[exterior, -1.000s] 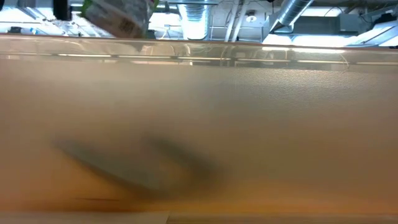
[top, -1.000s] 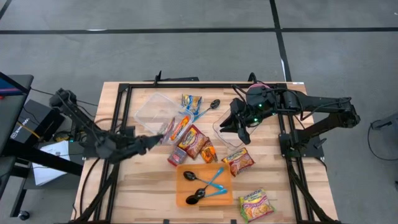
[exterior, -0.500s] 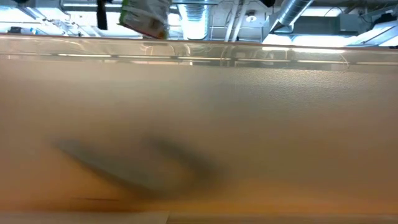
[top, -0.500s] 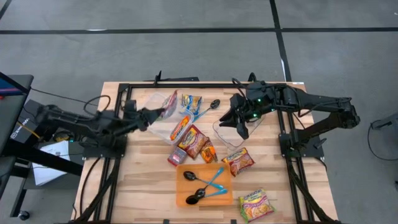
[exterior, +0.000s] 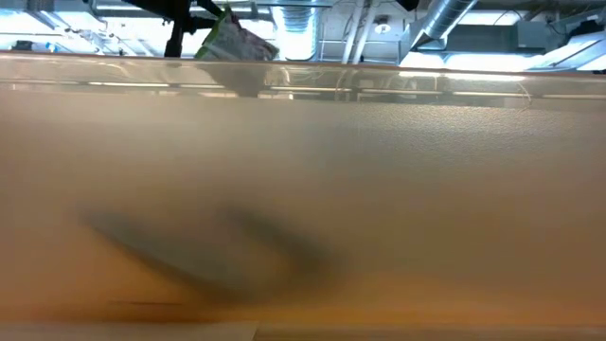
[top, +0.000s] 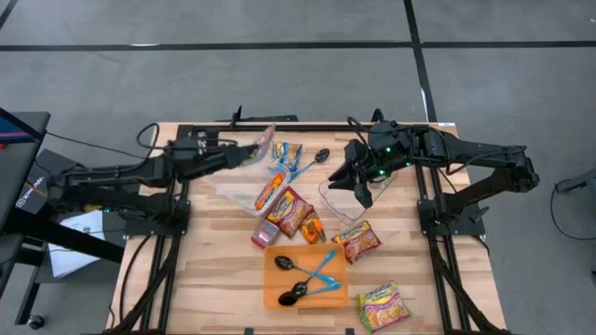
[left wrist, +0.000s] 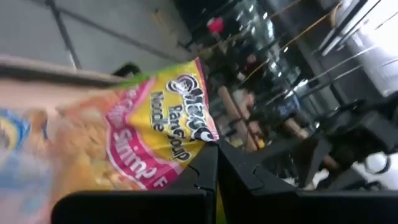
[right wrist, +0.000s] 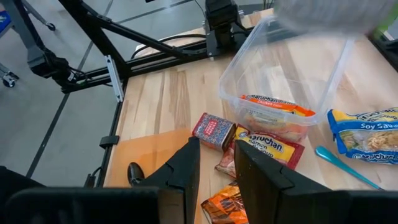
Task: Pick & Place Food Item
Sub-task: Put the green noodle pack into the transparent container
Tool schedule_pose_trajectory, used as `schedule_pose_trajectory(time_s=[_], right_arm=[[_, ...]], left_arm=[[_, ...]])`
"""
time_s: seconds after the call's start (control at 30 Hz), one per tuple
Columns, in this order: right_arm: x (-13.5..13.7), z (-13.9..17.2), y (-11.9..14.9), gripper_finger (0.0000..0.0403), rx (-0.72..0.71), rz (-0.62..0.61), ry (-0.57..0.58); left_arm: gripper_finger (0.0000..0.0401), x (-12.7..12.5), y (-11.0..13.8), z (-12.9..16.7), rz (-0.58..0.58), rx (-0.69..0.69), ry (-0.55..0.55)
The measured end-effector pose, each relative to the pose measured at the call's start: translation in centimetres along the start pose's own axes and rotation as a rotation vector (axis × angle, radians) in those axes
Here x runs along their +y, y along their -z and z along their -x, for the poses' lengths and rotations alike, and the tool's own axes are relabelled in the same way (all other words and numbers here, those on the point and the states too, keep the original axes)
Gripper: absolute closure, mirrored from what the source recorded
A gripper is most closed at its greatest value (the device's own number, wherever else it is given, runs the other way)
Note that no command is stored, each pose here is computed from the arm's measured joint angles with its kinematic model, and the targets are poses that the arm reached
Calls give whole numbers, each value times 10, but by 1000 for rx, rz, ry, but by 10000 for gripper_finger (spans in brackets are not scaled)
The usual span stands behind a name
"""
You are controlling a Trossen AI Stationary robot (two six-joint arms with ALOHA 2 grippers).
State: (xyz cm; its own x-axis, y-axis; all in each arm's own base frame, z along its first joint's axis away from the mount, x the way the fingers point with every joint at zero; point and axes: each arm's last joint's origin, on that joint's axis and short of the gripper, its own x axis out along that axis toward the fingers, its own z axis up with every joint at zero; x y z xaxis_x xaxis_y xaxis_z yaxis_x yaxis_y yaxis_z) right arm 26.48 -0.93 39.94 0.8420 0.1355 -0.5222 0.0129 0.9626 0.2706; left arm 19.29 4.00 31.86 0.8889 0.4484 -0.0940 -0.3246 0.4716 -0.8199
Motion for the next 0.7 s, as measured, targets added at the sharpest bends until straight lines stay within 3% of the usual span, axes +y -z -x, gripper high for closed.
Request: schedule_pose_trajectory(time_s=[0.1,0.4,0.7], right_arm=[[0,0,0,310,0,0,0],[0,0,0,310,0,17,0],[0,0,0,310,0,52,1]], left_arm=[[401,-1,8,1,30,41,-24],[401,14,41,24,-18,77,-322],[401,36,50,19,-69,82,-417]])
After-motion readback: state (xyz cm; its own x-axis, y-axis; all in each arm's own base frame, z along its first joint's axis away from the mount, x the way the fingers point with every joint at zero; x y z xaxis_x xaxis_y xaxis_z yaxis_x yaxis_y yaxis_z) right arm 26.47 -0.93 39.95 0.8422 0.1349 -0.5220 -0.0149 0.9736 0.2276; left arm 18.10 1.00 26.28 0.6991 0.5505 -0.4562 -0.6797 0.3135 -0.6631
